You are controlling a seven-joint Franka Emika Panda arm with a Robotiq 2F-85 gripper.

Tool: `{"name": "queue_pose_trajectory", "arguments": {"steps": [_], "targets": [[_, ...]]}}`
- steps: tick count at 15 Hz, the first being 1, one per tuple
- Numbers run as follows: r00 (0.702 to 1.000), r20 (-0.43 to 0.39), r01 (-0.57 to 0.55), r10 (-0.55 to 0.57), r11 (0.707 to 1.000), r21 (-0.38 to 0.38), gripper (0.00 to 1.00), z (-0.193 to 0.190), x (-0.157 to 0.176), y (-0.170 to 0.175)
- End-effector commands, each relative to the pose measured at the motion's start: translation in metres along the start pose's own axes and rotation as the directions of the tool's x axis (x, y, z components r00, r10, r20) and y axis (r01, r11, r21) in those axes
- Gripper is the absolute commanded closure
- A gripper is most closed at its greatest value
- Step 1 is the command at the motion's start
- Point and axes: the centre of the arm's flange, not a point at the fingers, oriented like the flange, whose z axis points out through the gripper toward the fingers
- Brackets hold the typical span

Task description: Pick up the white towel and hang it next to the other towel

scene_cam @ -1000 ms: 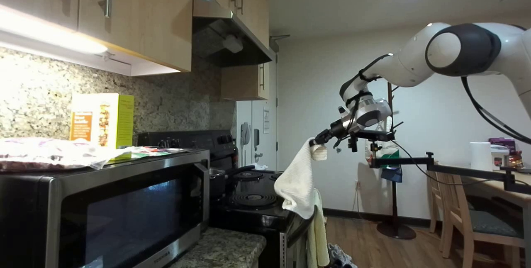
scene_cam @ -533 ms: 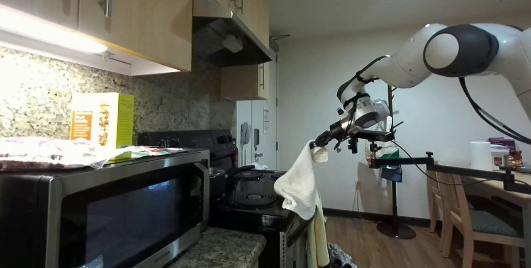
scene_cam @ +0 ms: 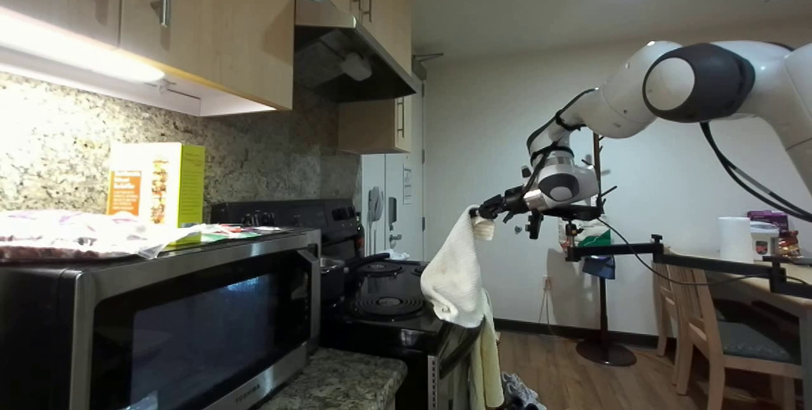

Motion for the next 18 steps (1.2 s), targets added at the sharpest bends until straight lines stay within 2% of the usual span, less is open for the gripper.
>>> {"name": "queue_pose_trajectory", "arguments": {"steps": [1, 4, 10, 11, 13, 14, 15, 17, 18], "targets": [[0.985, -0.150, 0.079, -0.084, 0.996, -0.043, 0.91, -0.022, -0.042, 0.003], [0.976, -0.179, 0.119, -0.123, 0.992, -0.036, 0.92, -0.032, -0.053, 0.009], [0.980, -0.155, 0.137, -0.128, 0.989, 0.048, 0.91, -0.029, -0.056, 0.002], [0.974, -0.180, 0.143, -0.136, 0.989, 0.026, 0.91, -0.015, -0.010, 0.014], [0.975, -0.173, 0.150, -0.141, 0.988, 0.039, 0.91, -0.014, -0.011, 0.012], [0.976, -0.168, 0.150, -0.139, 0.987, 0.054, 0.92, -0.010, -0.004, 0.016], [0.977, -0.155, 0.155, -0.148, 0.987, 0.034, 0.92, -0.006, 0.006, 0.015], [0.974, -0.154, 0.168, -0.165, 0.986, 0.010, 0.91, -0.004, 0.028, 0.004], [0.978, -0.136, 0.165, -0.161, 0.986, 0.024, 0.92, 0.000, 0.033, -0.005]]}}
